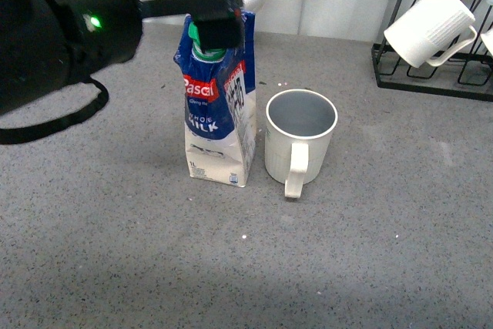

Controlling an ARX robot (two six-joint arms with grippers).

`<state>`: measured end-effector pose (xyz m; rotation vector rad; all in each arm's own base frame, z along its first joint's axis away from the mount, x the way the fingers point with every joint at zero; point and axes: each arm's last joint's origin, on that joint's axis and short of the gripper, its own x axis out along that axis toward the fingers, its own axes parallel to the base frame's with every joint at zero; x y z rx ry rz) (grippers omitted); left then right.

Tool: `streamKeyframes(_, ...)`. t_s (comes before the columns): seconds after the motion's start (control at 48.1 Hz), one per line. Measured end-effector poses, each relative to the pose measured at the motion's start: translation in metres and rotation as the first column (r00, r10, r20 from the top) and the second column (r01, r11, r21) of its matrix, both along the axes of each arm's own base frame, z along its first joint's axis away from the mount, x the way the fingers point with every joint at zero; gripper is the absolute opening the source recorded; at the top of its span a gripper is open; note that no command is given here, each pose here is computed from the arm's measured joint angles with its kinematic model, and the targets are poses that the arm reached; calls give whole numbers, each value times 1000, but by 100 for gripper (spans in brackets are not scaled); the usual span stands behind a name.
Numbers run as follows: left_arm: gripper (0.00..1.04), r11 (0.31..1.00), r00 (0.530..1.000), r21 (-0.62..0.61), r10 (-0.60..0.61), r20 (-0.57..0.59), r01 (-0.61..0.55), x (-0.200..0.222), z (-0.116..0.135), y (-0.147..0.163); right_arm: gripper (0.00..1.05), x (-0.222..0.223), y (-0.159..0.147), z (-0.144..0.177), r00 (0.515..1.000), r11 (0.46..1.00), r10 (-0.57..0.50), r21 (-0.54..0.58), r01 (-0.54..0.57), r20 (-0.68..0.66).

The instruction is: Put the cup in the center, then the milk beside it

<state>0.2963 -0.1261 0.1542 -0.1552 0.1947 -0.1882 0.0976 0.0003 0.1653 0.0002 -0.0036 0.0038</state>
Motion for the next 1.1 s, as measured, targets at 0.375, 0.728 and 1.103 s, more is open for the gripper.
streamKeyframes(0.375,92,982,983,55,177,56,-180,-8,6,68,95,0,0,0,1000,1000,0,0,0,0)
streamKeyframes(0.728,38,974,966,118,167,196,-192,-65,8,97,95,0,0,0,1000,1000,0,0,0,0)
streamKeyframes(1.103,4,972,967,130,167,191,-194,-111,7,113,95,0,0,0,1000,1000,0,0,0,0)
